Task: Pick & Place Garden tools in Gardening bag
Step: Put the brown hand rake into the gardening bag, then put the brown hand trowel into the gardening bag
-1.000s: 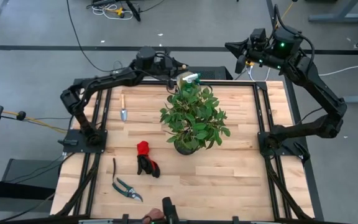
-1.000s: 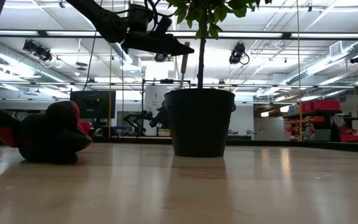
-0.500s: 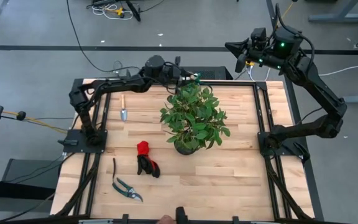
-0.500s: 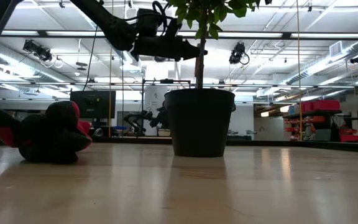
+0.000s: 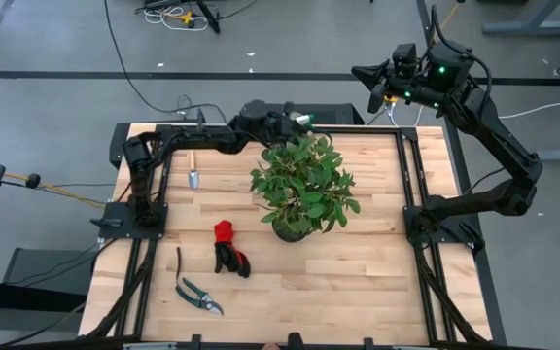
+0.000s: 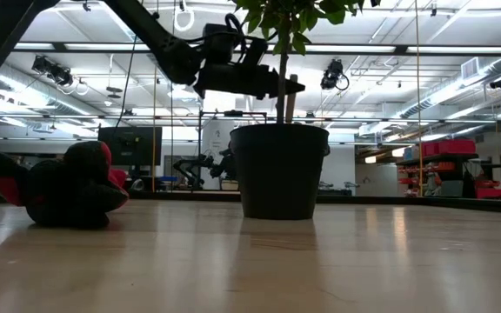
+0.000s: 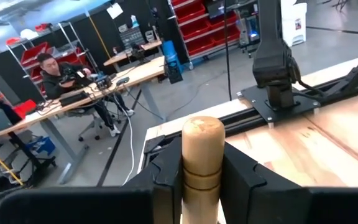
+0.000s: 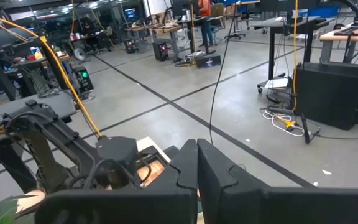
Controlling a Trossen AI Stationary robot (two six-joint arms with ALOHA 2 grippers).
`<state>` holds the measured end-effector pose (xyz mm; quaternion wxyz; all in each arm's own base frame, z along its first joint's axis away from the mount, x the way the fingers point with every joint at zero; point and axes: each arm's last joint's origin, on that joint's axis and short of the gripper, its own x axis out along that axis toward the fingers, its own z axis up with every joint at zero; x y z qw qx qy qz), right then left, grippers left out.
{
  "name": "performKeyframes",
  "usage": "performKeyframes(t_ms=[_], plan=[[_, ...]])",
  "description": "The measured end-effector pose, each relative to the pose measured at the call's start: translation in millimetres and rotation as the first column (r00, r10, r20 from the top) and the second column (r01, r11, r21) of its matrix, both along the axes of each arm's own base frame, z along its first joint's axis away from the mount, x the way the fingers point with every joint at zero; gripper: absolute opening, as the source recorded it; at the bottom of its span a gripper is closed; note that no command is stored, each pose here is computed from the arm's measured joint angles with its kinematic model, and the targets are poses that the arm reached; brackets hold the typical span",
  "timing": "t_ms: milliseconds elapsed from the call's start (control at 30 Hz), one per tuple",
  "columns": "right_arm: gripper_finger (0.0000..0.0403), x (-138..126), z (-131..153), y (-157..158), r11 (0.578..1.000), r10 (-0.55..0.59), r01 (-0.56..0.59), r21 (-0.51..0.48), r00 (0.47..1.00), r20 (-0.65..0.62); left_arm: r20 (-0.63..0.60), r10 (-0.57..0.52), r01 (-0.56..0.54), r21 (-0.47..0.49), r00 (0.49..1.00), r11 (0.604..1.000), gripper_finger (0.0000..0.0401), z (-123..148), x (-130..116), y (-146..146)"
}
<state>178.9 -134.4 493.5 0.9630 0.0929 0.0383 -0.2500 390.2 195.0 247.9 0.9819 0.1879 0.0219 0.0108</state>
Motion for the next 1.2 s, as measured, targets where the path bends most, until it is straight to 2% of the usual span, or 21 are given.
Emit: performKeyframes(t_ms=[200,500,800,1100,1200], plan=[[0.0003,0.0,0.0,0.0,1.0,0.002,-0.002,-0.002,1.0,-0.002,-0.009,0.009,-0.009,0.002,1.0,1.0,0.0093,-3.1,3.9,-5.2],[0.0003,0.0,0.0,0.0,1.0,0.002,-0.002,-0.002,1.0,-0.001,-0.01,0.009,-0.009,0.003,1.0,1.0,0.0078,-3.2,3.9,-5.2],[0.0003,0.0,0.0,0.0,1.0,0.002,-0.002,0.002,1.0,0.001,-0.015,0.009,-0.009,0.003,1.0,1.0,0.0139,-3.6,4.6,-6.6],[0.0003,0.2,-0.3,-0.1,1.0,0.002,-0.002,0.005,1.0,0.001,-0.017,0.032,-0.032,0.003,0.999,0.999,0.0165,-3.5,6.7,-10.4],[0.0003,0.2,-0.3,-0.1,1.0,0.002,-0.002,0.005,1.0,0.001,-0.01,0.065,-0.066,-0.04,0.998,0.997,0.0166,0.3,5.5,-10.6]])
